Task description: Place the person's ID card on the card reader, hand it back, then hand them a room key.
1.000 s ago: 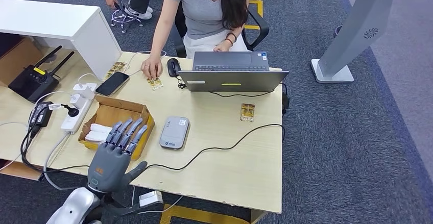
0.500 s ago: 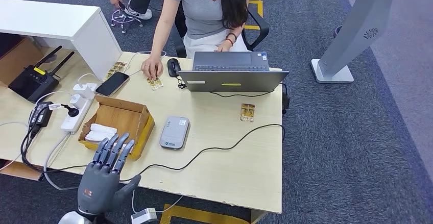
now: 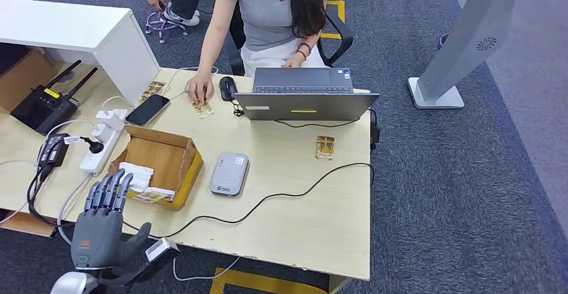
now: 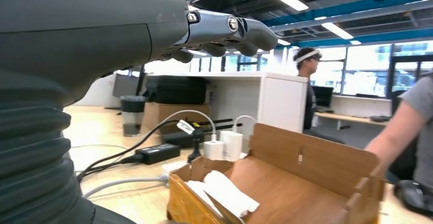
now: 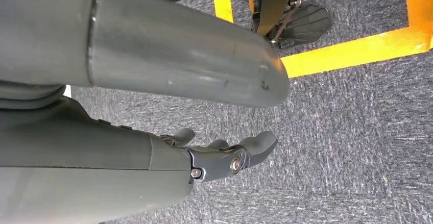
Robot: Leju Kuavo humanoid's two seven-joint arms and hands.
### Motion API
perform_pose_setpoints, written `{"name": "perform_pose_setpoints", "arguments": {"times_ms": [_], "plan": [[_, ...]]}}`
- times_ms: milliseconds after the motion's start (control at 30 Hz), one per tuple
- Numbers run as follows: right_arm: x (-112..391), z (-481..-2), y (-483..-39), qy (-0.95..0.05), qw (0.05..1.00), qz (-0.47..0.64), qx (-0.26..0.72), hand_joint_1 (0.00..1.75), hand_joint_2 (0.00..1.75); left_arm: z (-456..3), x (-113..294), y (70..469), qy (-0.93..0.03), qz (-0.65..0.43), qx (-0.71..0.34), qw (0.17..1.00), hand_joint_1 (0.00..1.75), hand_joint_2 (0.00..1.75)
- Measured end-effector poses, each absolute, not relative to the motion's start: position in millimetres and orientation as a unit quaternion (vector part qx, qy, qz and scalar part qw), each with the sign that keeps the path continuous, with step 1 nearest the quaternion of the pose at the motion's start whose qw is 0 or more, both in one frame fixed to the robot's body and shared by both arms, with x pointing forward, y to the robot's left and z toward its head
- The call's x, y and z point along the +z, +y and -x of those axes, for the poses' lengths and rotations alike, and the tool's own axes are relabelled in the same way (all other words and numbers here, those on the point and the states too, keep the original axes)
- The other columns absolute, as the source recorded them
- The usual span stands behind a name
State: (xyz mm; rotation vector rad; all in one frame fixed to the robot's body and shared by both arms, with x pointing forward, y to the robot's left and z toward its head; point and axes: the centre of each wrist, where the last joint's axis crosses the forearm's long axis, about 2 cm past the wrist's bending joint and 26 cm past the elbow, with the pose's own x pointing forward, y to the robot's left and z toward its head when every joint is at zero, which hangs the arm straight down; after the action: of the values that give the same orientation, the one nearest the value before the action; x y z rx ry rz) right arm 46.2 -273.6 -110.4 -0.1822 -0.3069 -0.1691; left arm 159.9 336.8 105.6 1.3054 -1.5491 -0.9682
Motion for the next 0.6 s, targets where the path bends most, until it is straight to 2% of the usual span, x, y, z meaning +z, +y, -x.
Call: {"name": "perform_pose_setpoints", "arguments": {"times_ms": [600], "plan": [[-110,-47,-273,-0.153,0.982,0.085,-0.067,0.00,0.00,-185,102,355,-0.600,-0.539,-0.382,0.450,0.00,1.75]]}}
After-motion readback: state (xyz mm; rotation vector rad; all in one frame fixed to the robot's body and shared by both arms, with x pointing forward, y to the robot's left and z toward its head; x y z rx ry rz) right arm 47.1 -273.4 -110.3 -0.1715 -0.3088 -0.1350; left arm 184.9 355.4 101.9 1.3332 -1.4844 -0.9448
